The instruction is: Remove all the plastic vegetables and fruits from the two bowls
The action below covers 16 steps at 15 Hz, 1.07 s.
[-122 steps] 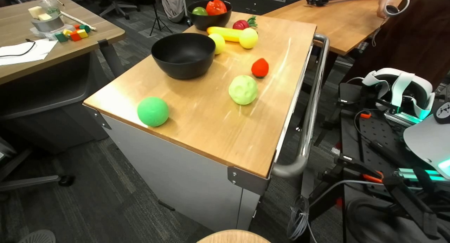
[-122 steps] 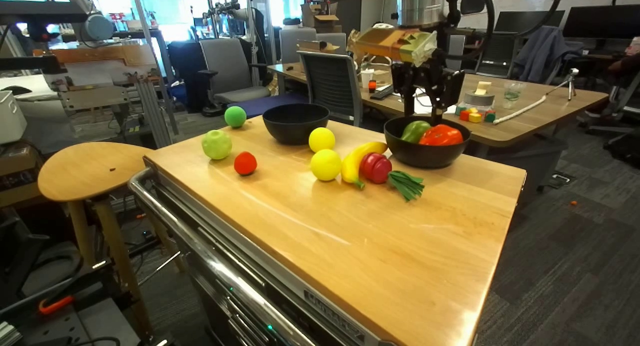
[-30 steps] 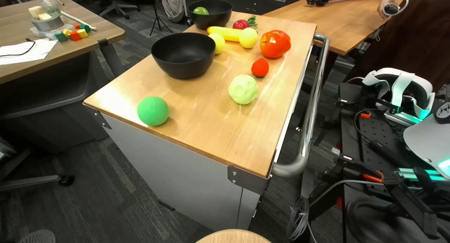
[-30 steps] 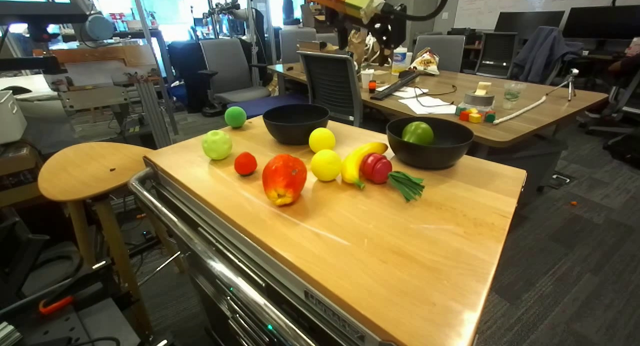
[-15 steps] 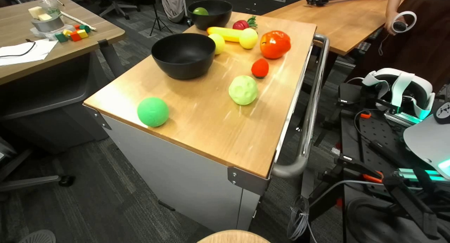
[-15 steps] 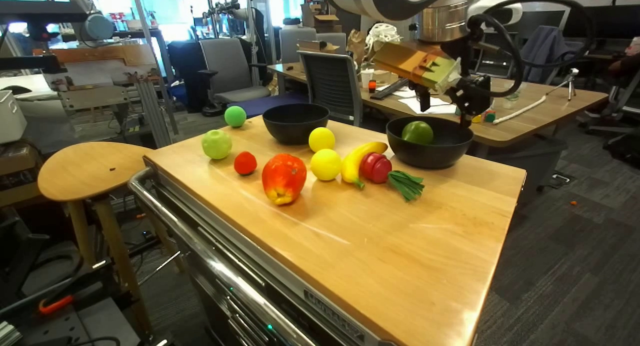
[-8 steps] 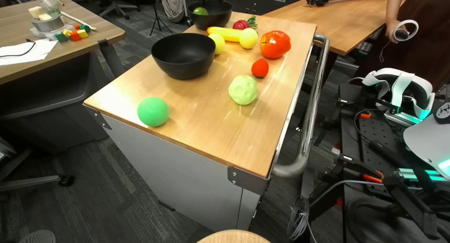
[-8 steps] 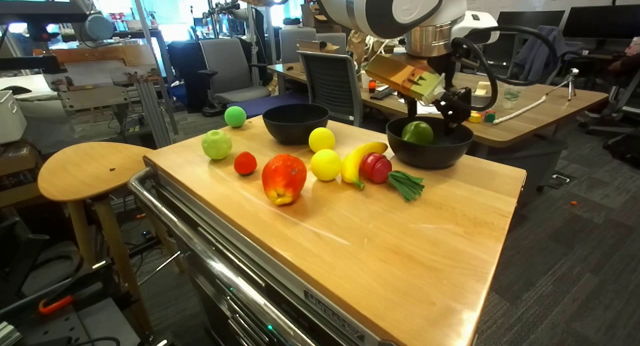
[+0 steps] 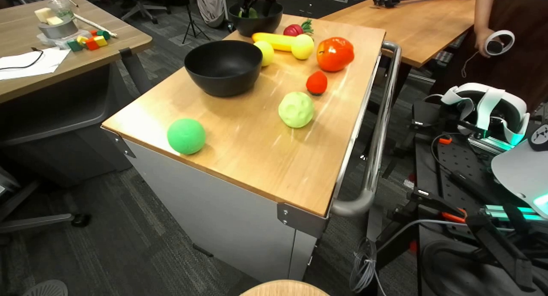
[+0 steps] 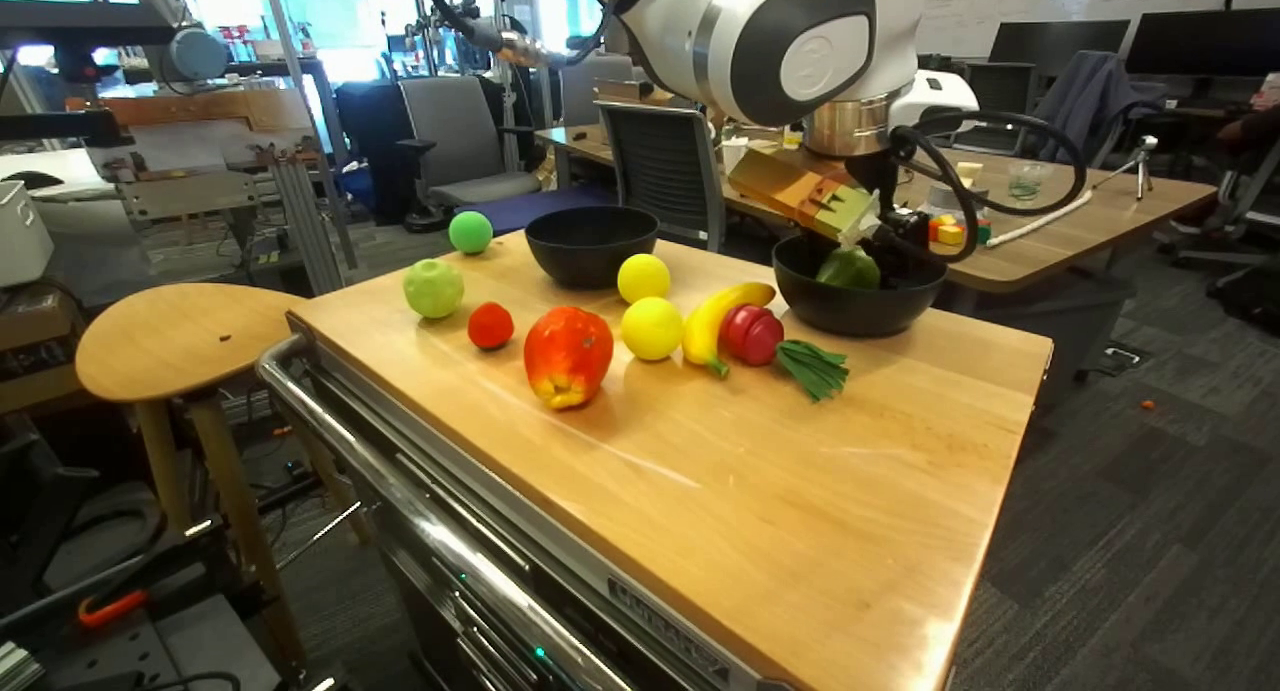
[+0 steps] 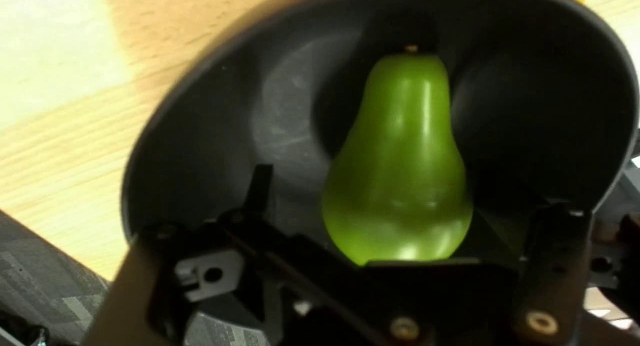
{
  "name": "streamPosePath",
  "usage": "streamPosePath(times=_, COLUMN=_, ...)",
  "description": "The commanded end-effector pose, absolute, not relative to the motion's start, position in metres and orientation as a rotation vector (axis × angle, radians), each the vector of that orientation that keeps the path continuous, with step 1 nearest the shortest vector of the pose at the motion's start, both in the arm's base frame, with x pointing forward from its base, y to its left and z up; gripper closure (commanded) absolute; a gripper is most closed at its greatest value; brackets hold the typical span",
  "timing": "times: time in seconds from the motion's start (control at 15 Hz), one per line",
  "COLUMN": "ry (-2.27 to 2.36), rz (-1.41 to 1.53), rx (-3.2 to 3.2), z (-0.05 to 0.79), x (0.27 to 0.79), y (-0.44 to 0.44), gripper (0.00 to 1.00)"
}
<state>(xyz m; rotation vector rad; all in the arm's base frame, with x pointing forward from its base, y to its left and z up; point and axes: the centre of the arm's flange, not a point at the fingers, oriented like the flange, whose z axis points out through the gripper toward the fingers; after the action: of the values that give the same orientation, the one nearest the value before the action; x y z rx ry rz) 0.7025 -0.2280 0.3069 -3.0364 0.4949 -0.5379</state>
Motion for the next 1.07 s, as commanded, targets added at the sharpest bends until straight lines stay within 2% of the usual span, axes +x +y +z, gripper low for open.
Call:
streamPosePath(times=0.0, ry=0.513, rz=-0.582, rx=-3.076, z=0.299, x=0.711, y=-0.243, gripper=0.02)
streamPosePath(times=0.07, ry=0.523, rz=-0.575, rx=-3.083, z=0.296, x=0.708, y=-0.248, gripper=0.12)
streamPosePath(times=0.13, ry=0.528, rz=-0.574, rx=-3.089, z=0.293, x=0.707, y=-0.252, gripper=0.17)
streamPosePath(times=0.33, ry=0.546, rz=-0.582, rx=-3.088, z=0.293, x=0.702, y=-0.263, gripper=0.47)
streamPosePath(times=0.4, ry=0.548, rz=-0.587, rx=-3.081, z=0.297, x=0.7, y=-0.264, gripper=0.53)
streamPosePath(times=0.67, ry=0.515, rz=-0.619, rx=-3.058, z=0.326, x=0.685, y=-0.259, gripper=0.53)
streamPosePath(times=1.0, ry=0.375, rz=-0.78, rx=-2.965, z=0.408, x=0.651, y=-0.226, gripper=0.53)
